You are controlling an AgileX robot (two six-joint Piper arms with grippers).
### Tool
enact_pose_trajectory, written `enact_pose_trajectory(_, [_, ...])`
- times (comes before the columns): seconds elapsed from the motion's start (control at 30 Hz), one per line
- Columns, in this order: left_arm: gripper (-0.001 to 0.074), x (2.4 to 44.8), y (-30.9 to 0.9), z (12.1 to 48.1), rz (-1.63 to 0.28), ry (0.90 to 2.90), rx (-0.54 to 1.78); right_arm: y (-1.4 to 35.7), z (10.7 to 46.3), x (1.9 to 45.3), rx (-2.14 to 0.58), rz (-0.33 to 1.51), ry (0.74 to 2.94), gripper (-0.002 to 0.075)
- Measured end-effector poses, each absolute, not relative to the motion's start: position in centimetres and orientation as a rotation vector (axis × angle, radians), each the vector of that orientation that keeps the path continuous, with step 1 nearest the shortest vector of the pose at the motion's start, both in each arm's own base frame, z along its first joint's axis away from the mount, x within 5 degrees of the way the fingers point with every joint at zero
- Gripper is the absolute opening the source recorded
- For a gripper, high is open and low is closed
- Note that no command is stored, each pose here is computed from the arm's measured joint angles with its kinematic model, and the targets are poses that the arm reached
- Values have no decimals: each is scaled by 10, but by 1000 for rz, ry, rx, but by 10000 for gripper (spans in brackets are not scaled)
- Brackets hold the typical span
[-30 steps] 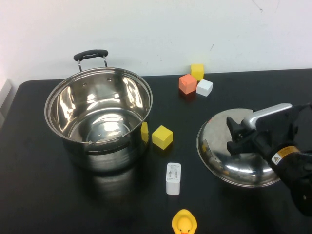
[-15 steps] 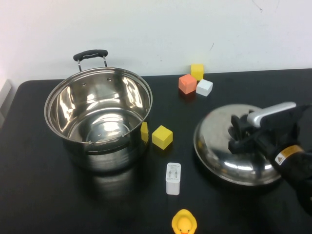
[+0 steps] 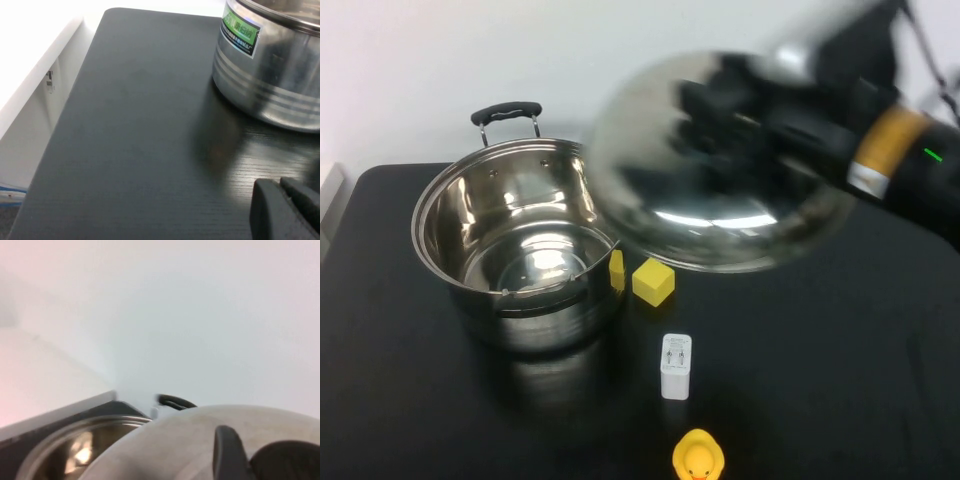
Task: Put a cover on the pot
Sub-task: Place the pot lid on the pot
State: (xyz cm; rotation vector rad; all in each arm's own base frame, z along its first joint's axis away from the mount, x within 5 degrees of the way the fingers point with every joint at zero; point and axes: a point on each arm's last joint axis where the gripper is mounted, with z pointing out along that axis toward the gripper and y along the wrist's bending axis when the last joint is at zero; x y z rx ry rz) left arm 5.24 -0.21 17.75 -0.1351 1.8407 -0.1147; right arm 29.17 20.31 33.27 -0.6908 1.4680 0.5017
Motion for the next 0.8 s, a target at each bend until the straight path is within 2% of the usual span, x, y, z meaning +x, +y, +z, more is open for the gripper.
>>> enact_pose_trajectory(0.07, [-2, 52, -2, 177, -115, 1841, -135, 227, 349, 295, -750, 490, 1466, 336])
enact_pose_trajectory(0.2, [-2, 52, -2, 177, -115, 1841, -135, 265, 357, 315, -762, 539, 1453, 336])
enact_pose_trajectory(0.33, [-2, 52, -2, 177, -115, 1841, -135, 295, 341, 342, -759, 569, 1477, 336])
enact_pose_trajectory(0.57, [-2, 52, -2, 177, -115, 1841, -135, 328, 308, 385, -692, 629, 1540, 336])
enact_pose_trajectory(0.8, [-2, 52, -2, 177, -115, 1841, -135, 353, 278, 397, -705, 656, 1572, 336])
